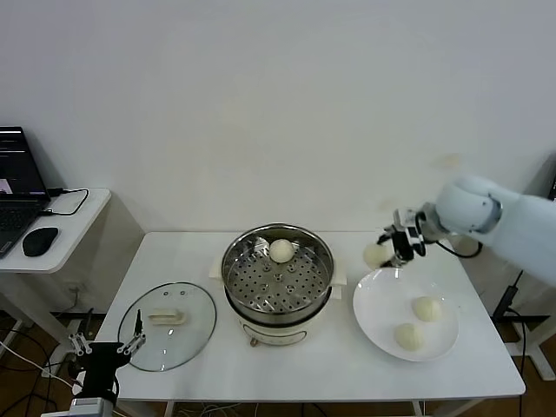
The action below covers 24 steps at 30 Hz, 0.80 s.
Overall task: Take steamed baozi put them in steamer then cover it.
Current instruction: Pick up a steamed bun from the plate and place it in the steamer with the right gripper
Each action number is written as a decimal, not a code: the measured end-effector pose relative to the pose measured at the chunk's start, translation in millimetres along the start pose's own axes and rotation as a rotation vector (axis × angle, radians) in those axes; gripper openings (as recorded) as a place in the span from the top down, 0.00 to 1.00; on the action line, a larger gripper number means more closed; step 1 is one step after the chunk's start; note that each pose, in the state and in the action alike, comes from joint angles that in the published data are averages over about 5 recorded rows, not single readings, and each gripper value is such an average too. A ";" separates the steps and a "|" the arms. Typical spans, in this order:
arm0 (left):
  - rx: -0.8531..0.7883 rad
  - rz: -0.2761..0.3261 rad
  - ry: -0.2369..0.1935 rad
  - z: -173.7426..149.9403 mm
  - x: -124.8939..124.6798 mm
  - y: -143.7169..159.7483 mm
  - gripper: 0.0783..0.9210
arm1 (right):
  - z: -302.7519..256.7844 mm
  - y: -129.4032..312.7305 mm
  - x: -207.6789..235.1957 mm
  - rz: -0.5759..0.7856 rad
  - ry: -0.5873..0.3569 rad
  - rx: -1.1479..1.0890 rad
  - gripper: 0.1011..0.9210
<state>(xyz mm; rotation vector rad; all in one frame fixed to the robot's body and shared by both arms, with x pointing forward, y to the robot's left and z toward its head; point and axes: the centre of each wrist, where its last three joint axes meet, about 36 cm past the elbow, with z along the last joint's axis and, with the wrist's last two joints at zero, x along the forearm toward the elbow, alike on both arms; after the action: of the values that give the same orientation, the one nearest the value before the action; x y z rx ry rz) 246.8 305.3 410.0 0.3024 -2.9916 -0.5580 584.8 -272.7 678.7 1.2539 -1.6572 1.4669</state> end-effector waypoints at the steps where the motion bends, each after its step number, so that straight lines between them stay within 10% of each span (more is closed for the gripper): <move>1: 0.000 -0.001 0.000 0.2 -0.2 0.5 0.12 | -9.0 -2.6 1.8 0.001 -0.008 0.003 0.43; 24: 0.009 -0.047 -0.003 0.5 -6.4 12.8 0.12 | -188.6 -27.4 -102.3 -0.083 -0.073 -0.017 0.43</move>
<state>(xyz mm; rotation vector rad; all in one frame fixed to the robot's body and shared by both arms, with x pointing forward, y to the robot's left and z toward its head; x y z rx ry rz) 250.7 318.5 414.0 0.3738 -2.9980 -0.5506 620.2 -62.7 640.6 1.3648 -1.6402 1.3701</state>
